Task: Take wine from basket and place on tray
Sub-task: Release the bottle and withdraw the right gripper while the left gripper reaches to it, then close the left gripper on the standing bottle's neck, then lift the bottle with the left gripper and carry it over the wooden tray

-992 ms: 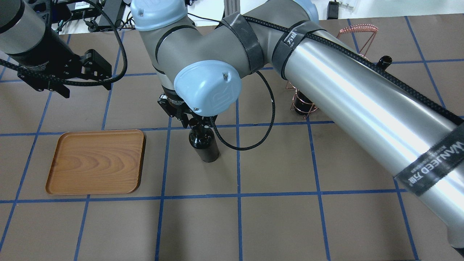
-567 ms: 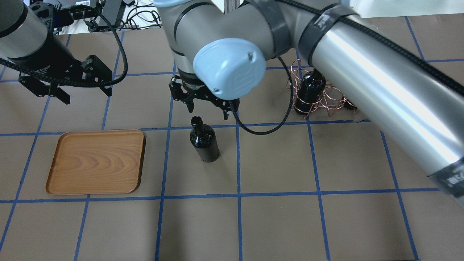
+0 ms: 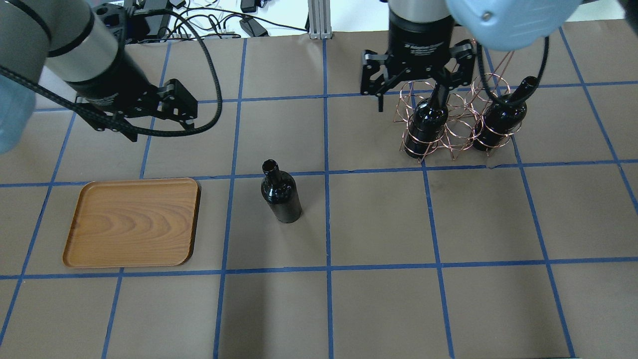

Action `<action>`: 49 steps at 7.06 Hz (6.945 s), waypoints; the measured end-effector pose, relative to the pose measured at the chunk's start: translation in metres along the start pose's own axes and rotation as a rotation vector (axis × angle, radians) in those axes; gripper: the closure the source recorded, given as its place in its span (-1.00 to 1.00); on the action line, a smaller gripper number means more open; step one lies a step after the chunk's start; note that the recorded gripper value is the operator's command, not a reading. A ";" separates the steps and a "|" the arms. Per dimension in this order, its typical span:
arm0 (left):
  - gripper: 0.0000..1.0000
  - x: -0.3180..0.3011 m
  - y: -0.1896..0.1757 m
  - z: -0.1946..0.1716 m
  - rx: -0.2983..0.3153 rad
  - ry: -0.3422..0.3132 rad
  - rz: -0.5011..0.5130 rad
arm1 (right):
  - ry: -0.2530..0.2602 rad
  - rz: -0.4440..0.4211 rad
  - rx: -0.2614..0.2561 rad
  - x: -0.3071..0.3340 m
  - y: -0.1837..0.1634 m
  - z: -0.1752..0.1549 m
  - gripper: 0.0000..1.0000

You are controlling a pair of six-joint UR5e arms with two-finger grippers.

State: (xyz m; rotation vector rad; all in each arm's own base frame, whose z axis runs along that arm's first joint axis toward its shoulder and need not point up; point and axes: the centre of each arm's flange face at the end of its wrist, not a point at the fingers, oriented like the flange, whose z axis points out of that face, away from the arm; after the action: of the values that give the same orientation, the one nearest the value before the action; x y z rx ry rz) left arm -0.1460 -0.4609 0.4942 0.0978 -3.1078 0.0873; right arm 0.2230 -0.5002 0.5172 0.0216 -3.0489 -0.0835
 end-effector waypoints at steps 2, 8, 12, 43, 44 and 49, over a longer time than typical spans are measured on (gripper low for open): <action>-1.00 0.051 0.008 0.019 -0.010 0.007 0.056 | -0.008 -0.063 0.077 0.041 0.017 -0.003 -1.00; -0.57 0.124 0.006 0.102 -0.114 -0.008 0.177 | -0.025 -0.057 0.240 0.047 0.022 -0.020 -1.00; -0.23 0.128 0.002 0.120 -0.145 -0.018 0.208 | -0.025 -0.059 0.231 0.048 0.023 -0.021 -1.00; 1.00 -0.152 -0.076 0.038 -0.174 -0.140 0.238 | -0.023 -0.069 0.221 0.047 0.022 -0.015 -1.00; 1.00 -0.185 -0.066 0.047 -0.181 -0.122 0.238 | -0.022 -0.069 0.220 0.047 0.022 -0.015 -1.00; 1.00 -0.244 -0.019 0.082 -0.208 -0.044 0.233 | -0.022 -0.069 0.219 0.047 0.023 -0.015 -1.00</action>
State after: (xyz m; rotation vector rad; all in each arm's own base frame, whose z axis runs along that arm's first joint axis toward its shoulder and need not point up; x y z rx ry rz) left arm 0.0958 -0.4691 0.4054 -0.2708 -3.1343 -0.2359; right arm 0.1777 -0.4792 0.5372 0.1417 -3.0625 0.2476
